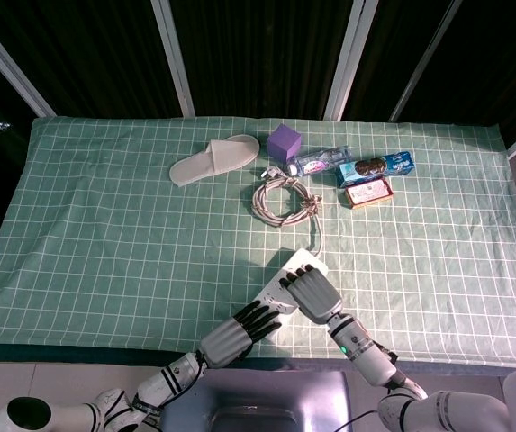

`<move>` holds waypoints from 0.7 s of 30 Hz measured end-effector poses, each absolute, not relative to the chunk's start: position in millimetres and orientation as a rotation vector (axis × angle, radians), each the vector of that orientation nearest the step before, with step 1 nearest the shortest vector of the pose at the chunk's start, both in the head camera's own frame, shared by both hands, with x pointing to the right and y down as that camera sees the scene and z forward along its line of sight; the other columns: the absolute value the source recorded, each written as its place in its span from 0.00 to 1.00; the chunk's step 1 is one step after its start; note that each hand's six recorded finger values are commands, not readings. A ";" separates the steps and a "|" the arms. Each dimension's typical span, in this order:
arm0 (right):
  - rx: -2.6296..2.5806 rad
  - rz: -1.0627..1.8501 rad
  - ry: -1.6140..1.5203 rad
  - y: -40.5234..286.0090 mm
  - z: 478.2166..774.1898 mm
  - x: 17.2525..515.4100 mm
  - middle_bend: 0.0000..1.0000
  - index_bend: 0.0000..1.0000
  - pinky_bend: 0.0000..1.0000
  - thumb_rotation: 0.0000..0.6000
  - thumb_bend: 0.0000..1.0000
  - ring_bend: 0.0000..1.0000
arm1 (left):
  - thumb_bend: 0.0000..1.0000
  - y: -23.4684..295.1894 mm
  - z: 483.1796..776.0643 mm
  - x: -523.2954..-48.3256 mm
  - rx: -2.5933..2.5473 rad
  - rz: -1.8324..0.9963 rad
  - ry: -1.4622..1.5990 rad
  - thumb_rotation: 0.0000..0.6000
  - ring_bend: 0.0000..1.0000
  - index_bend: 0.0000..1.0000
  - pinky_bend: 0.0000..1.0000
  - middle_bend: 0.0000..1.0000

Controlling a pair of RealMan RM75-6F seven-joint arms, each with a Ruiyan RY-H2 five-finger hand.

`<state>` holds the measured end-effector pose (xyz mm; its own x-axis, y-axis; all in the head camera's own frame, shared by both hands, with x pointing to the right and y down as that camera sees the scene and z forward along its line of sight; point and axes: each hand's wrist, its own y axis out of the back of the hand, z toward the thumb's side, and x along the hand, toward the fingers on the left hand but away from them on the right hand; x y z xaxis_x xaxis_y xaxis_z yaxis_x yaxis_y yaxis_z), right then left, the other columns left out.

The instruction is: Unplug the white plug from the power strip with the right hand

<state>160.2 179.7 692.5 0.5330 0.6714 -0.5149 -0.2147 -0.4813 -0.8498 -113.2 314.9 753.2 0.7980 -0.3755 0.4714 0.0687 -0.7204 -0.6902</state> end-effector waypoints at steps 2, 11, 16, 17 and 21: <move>-1.766 1.104 -0.378 179.6 690.9 160.6 0.57 0.78 0.55 1.00 0.39 0.50 | 0.73 314.8 753.3 -112.7 -2.255 -0.786 0.227 1.00 0.00 0.00 0.02 0.02; -1.725 1.056 -0.356 184.6 684.6 164.3 0.57 0.78 0.55 1.00 0.39 0.50 | 0.73 313.0 752.3 -113.2 -2.253 -0.783 0.235 1.00 0.00 0.00 0.02 0.02; -1.698 1.023 -0.363 185.8 671.9 173.5 0.57 0.78 0.55 1.00 0.39 0.50 | 0.74 308.0 749.2 -114.6 -2.251 -0.776 0.259 1.00 0.00 0.00 0.02 0.02; -1.689 1.019 -0.364 185.9 668.8 176.8 0.57 0.78 0.55 1.00 0.39 0.50 | 0.73 306.8 748.5 -115.0 -2.251 -0.774 0.264 1.00 0.00 0.00 0.02 0.02; -1.637 1.030 -0.346 186.4 656.9 199.7 0.57 0.76 0.55 1.00 0.39 0.50 | 0.73 301.8 744.4 -116.3 -2.248 -0.765 0.286 1.00 0.00 0.00 0.02 0.02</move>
<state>199.7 186.4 656.9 0.5766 0.6873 -0.4418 -0.2808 -0.3410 -0.8971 -116.3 301.8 744.4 0.7979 -0.4128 0.4393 0.0233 -0.7070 -0.7068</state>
